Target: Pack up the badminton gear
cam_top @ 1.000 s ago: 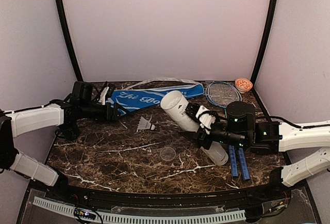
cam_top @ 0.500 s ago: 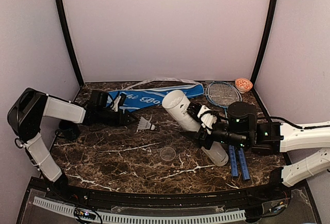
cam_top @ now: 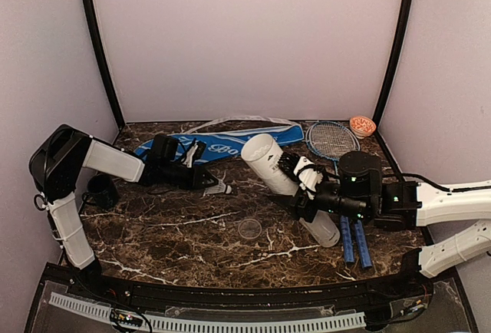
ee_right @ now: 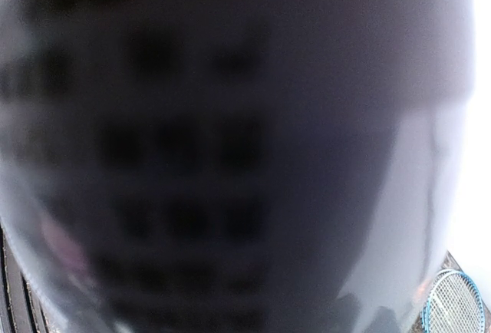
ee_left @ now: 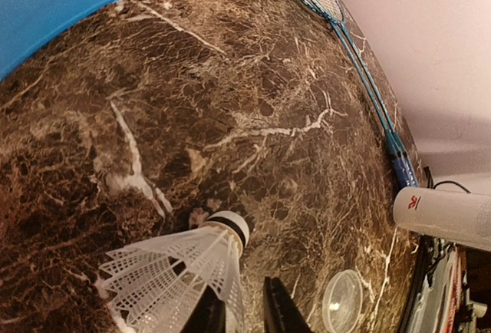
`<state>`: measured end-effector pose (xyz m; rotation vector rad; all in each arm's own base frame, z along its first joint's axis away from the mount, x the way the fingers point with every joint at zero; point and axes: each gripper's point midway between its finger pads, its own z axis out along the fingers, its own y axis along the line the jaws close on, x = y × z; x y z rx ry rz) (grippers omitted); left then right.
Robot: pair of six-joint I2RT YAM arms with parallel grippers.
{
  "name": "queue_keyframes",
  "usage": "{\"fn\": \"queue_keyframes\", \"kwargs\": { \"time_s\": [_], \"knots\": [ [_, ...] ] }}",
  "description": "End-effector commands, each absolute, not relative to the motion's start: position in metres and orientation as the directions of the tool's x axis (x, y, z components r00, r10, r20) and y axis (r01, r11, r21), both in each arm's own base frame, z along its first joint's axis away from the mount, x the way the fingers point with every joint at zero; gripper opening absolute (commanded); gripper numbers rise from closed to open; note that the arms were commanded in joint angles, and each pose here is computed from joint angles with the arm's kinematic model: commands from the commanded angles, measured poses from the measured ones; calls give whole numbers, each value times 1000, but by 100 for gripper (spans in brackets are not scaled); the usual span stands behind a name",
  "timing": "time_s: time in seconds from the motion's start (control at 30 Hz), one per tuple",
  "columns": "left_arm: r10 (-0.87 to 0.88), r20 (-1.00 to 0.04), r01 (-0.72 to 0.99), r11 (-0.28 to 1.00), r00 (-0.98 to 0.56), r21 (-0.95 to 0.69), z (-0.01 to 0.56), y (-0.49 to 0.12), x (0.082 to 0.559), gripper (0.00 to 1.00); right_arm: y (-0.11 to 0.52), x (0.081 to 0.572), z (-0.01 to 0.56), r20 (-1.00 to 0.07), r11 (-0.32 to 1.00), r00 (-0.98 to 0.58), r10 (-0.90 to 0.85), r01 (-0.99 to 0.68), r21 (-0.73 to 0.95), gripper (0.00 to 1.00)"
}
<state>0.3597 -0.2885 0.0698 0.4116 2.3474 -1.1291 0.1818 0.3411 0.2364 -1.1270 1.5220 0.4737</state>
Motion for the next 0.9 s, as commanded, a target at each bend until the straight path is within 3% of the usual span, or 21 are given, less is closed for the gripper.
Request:
{"fn": "queue_keyframes", "kwargs": {
  "time_s": [0.0,0.07,0.23,0.47,0.63,0.87],
  "knots": [
    [49,-594,498,603,-803,-623,90,-291,367,7,342,179,233,-924,471,50,-379,-849,-239,55],
    [48,-606,505,607,-794,-614,98,-290,366,0,342,179,234,-925,473,49,-376,-848,-238,55],
    [60,-676,562,612,-735,-556,149,-288,357,0,342,179,230,-924,471,45,-380,-850,-235,55],
    [141,-837,722,593,-529,-357,263,-284,323,0,343,181,223,-908,463,50,-416,-848,-259,55],
    [212,-907,823,528,-365,-208,329,-280,276,0,345,182,219,-898,459,47,-437,-847,-267,55],
    [293,-938,940,332,-184,-81,382,-296,197,0,350,186,213,-883,452,39,-469,-847,-278,55]
  ]
}}
